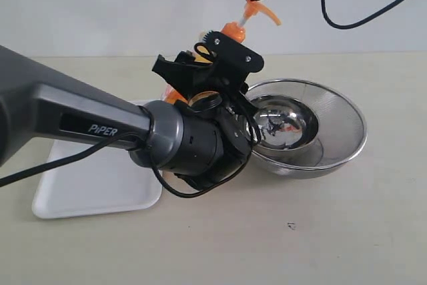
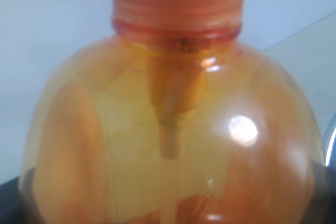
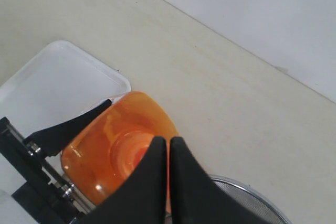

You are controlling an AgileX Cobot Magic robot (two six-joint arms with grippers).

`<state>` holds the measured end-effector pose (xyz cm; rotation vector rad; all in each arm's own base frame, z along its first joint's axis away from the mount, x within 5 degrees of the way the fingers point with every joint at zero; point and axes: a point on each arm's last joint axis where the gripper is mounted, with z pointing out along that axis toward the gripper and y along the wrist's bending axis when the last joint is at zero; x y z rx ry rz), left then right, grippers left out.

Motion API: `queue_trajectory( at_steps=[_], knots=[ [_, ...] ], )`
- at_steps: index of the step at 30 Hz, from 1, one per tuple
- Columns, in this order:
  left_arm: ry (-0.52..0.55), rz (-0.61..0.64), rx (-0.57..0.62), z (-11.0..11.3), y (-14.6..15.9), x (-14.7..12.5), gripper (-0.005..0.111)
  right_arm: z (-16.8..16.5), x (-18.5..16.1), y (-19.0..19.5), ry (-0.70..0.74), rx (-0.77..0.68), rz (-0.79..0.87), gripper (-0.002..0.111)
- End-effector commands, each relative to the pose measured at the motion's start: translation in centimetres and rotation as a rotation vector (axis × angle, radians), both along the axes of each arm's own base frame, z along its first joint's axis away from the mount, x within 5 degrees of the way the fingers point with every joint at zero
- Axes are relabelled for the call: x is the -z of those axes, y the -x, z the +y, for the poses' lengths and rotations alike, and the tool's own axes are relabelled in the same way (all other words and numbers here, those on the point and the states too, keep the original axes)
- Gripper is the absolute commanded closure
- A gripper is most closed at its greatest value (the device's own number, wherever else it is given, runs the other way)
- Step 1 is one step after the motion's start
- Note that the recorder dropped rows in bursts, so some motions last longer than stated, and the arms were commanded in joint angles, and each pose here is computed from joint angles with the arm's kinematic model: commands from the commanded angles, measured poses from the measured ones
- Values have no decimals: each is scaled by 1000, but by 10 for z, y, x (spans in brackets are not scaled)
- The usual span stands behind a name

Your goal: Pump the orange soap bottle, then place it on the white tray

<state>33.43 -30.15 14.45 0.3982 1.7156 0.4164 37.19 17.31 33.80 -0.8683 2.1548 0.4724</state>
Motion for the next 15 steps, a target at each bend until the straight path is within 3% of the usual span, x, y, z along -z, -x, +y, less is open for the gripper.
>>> queue_trajectory(
  at_steps=[1,15],
  knots=[
    [5,-19,76,-10,2,-9,102,13,43,1,54,-75,198,109],
    [5,-19,76,-10,2,-9,102,15,49,0,60,-79,221,109]
  ],
)
